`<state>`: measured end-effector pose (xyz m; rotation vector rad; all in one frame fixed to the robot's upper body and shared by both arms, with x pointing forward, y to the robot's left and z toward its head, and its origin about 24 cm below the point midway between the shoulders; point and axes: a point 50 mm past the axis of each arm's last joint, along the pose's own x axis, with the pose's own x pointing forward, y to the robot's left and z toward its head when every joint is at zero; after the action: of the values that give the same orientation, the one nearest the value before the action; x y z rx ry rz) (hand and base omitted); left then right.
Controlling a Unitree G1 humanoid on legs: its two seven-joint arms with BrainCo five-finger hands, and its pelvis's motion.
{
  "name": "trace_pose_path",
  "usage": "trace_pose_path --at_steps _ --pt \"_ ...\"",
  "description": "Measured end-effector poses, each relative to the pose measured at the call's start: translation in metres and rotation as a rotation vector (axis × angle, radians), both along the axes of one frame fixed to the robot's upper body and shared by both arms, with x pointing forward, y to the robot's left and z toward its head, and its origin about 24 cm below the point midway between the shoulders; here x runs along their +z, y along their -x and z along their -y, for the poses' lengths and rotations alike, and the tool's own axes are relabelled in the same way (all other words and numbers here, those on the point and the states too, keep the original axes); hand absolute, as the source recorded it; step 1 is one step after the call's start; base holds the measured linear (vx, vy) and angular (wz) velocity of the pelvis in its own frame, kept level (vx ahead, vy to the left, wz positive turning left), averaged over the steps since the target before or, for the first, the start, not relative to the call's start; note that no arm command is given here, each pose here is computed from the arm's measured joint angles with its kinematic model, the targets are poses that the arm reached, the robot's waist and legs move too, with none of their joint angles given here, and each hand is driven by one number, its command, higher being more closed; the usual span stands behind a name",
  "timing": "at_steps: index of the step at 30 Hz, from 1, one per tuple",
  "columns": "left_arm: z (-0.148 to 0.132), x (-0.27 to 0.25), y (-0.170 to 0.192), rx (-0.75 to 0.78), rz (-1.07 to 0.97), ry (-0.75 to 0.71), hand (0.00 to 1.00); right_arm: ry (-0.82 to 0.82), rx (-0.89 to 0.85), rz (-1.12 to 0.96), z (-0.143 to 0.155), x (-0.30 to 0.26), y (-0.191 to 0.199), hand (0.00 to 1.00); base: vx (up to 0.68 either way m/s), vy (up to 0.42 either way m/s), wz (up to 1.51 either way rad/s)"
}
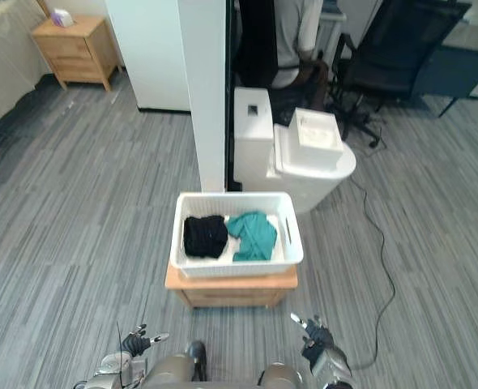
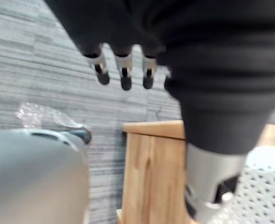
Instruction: Pick up the laundry basket with both hands and put the clothes into the washing machine.
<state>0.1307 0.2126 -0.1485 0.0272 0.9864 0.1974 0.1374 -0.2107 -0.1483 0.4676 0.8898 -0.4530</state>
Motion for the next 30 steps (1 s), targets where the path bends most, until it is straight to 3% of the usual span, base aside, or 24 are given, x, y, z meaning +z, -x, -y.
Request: trace_pose_path --at_steps 4,8,12,16,20,23,30 --pt "0.001 0.004 -0.011 0.010 0.042 0.007 0.00 -0.029 -0.181 -0.010 0.015 -0.003 0.017 0.00 0.28 -0.207 0.32" --pt "-0.013 -0.001 0.012 0.067 -0.010 -0.011 0.00 -0.007 -0.353 0.042 0.034 0.004 0.024 0.00 0.15 -0.482 0.18" --pt "0.011 -0.012 0.033 0.101 -0.067 0.066 0.00 0.194 -0.417 0.224 0.086 0.044 0.015 0.00 0.11 -0.276 0.13" --pt "-0.016 0.001 0.030 0.253 0.042 0.034 0.00 0.390 -0.414 0.424 0.117 0.096 0.000 0.00 0.09 -0.113 0.32" --pt "-0.063 0.036 0.015 0.392 0.259 -0.063 0.00 0.472 -0.369 0.543 0.118 0.125 -0.014 0.00 0.04 0.014 0.21" --pt "-0.086 0.069 -0.010 0.403 0.433 -0.137 0.00 0.523 -0.313 0.637 0.122 0.149 -0.033 0.00 0.01 0.023 0.13" --pt "-0.106 0.124 -0.077 0.335 0.665 -0.208 0.00 0.529 0.049 0.810 0.090 0.198 -0.117 0.00 -0.07 0.005 -0.02"
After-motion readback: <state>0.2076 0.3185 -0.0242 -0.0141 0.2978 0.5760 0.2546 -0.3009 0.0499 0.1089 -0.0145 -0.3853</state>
